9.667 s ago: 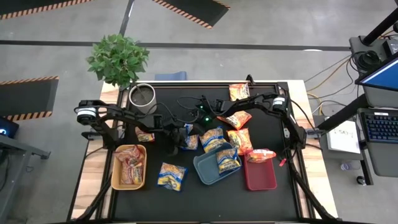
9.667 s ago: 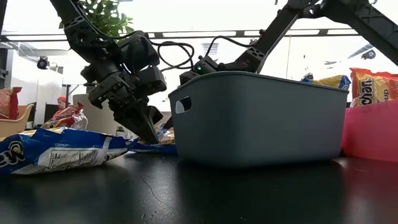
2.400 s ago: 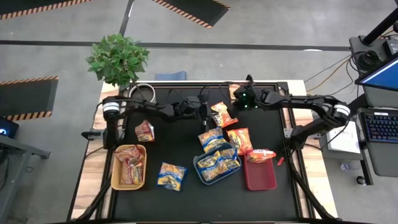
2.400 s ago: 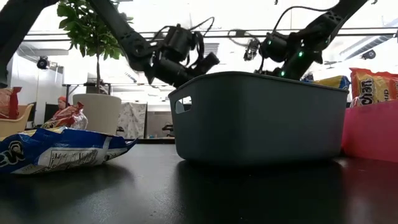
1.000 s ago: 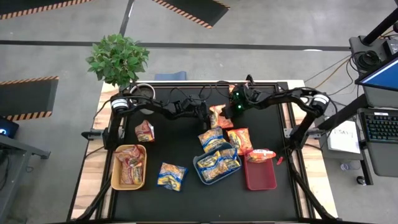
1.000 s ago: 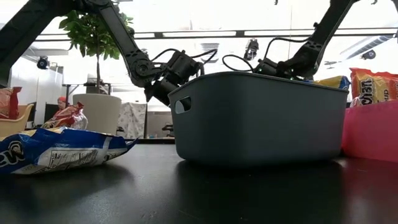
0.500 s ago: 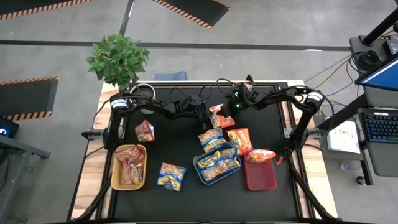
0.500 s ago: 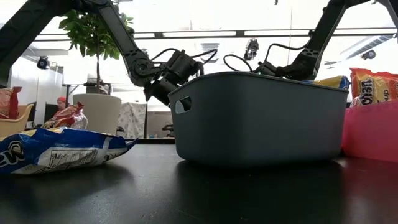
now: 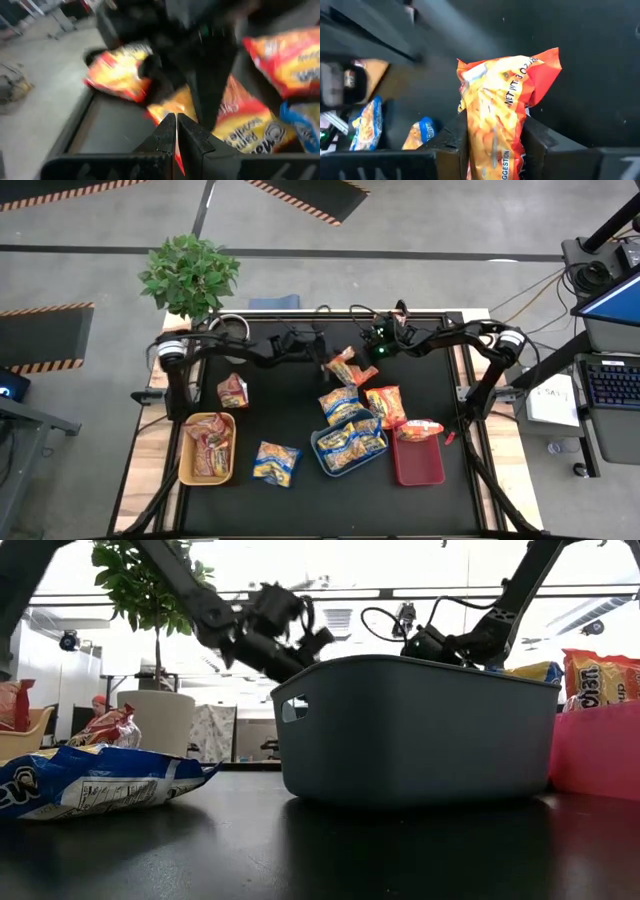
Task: Sort Maruchan noodles
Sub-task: Put the middle orange noodle pack into the red bin
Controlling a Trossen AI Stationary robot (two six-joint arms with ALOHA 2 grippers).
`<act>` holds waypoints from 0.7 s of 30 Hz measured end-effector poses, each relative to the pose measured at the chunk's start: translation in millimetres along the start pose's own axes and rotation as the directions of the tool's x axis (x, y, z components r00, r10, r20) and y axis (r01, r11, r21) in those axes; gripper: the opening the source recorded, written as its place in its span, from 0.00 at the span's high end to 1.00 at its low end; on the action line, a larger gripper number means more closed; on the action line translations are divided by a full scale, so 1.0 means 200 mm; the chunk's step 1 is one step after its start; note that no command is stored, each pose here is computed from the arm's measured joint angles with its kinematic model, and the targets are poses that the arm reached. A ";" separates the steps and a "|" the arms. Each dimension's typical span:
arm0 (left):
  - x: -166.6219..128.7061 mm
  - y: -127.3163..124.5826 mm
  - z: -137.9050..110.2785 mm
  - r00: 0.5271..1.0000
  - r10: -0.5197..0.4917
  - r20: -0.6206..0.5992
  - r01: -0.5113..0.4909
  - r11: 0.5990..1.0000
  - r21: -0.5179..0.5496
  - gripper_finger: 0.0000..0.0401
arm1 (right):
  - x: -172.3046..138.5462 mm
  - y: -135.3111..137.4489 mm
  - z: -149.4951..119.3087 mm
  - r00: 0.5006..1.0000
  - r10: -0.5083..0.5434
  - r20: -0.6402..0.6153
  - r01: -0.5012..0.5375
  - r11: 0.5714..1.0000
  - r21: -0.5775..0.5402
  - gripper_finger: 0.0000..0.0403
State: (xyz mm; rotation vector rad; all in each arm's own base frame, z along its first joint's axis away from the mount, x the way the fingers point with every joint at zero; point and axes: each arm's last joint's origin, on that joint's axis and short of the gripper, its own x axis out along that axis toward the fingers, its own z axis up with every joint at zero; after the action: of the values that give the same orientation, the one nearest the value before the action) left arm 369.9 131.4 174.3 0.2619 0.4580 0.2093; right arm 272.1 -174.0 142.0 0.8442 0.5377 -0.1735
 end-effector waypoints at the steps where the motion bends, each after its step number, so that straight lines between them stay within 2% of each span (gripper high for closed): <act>1: -0.04 0.01 0.02 1.000 0.008 0.017 -0.008 1.000 0.003 1.00 | -0.01 0.01 0.01 1.000 0.002 0.011 -0.002 1.000 -0.007 0.73; 8: -0.38 0.03 0.20 0.974 0.054 0.222 -0.057 0.998 0.010 1.00 | -0.16 0.17 0.09 0.990 0.057 0.130 -0.037 0.988 -0.149 0.73; 14: -0.62 -0.01 0.20 0.893 0.038 0.449 -0.002 0.997 -0.079 1.00 | -0.32 0.42 0.12 0.957 0.148 0.248 -0.056 0.937 -0.344 0.73; 17: -0.66 -0.04 0.15 0.860 0.030 0.509 0.022 0.995 -0.095 1.00 | -0.38 0.54 0.08 0.937 0.157 0.313 -0.010 0.907 -0.422 0.73; 21: -0.69 -0.09 0.13 0.835 0.018 0.550 0.043 0.994 -0.098 1.00 | -0.43 0.66 0.01 0.905 0.211 0.368 0.022 0.843 -0.537 0.73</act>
State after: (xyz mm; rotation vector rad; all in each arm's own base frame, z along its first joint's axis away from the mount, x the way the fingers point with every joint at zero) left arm 263.9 74.4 248.5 0.2020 -0.1292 0.1350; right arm 245.8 -93.2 274.9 0.2675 0.1181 -0.0973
